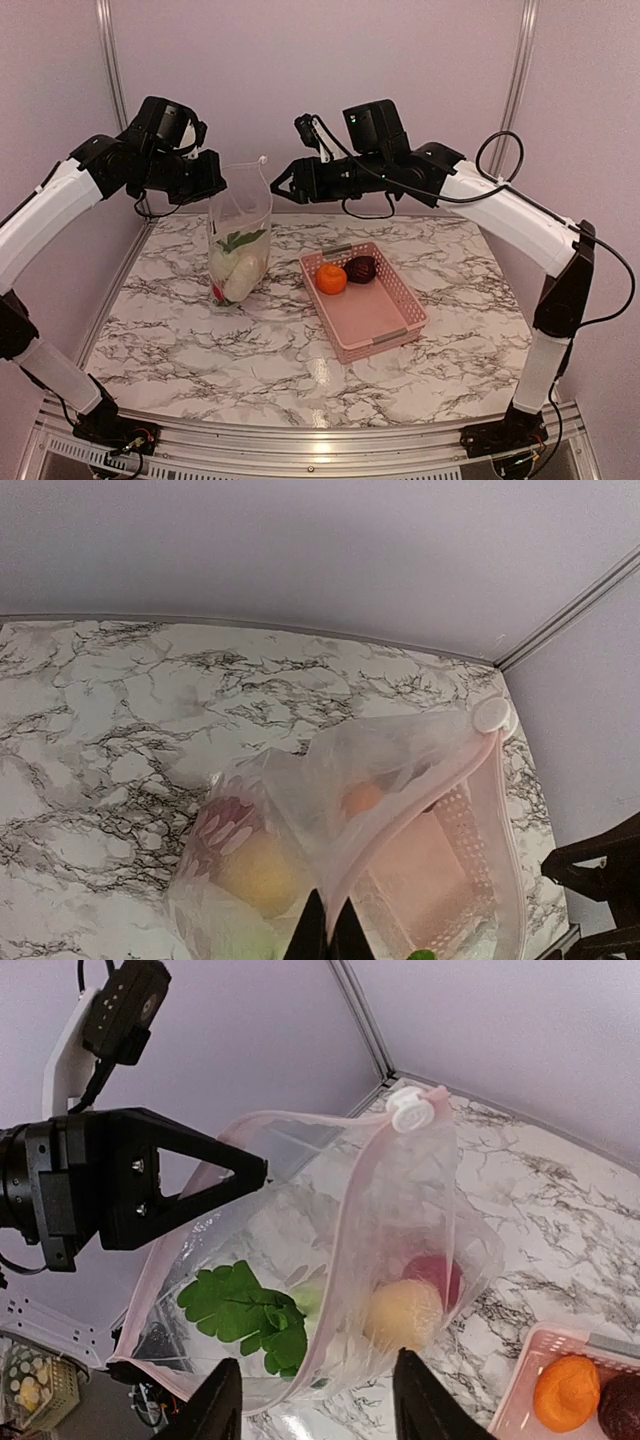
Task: Place the food in the zip-top bag and seal the zipper
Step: Adjust the fake fruit in the bin.
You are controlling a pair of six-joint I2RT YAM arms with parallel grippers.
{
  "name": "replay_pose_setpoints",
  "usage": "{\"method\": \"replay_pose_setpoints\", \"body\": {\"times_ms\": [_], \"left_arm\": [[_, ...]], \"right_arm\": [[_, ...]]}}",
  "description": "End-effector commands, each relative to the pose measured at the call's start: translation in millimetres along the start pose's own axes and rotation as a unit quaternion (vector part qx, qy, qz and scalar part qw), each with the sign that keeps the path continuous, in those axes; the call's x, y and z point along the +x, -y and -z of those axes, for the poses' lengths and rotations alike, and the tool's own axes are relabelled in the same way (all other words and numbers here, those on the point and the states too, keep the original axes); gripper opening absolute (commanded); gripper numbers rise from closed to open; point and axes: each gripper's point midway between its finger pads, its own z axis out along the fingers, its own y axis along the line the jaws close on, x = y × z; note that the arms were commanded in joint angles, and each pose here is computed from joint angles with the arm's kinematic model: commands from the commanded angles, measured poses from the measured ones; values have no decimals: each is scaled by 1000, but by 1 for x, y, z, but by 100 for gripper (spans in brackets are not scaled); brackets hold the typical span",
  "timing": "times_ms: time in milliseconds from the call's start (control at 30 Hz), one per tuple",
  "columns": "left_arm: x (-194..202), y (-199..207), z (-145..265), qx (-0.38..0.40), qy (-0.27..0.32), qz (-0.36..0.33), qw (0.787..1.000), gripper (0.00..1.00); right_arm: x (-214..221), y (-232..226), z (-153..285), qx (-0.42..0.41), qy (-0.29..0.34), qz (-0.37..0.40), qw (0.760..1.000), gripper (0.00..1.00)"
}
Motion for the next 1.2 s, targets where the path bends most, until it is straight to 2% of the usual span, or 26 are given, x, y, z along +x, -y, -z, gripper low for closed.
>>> {"method": "replay_pose_setpoints", "body": {"times_ms": [0, 233, 500, 767, 1167], "left_arm": [[5, -18, 15, -33, -2, -27, 999, 0], [56, -19, -22, -16, -94, -15, 995, 0], [59, -18, -27, -12, -99, -12, 995, 0], [66, -22, -27, -15, -106, -12, 994, 0], [67, -26, -21, -18, -101, -20, 995, 0]], "right_arm": [[-20, 11, 33, 26, 35, 35, 998, 59], [18, 104, 47, 107, -15, -29, 994, 61], [91, 178, 41, 179, -119, -79, 973, 58], [131, 227, 38, 274, -201, -50, 939, 53], [151, 263, 12, 306, -241, -21, 921, 49]]}}
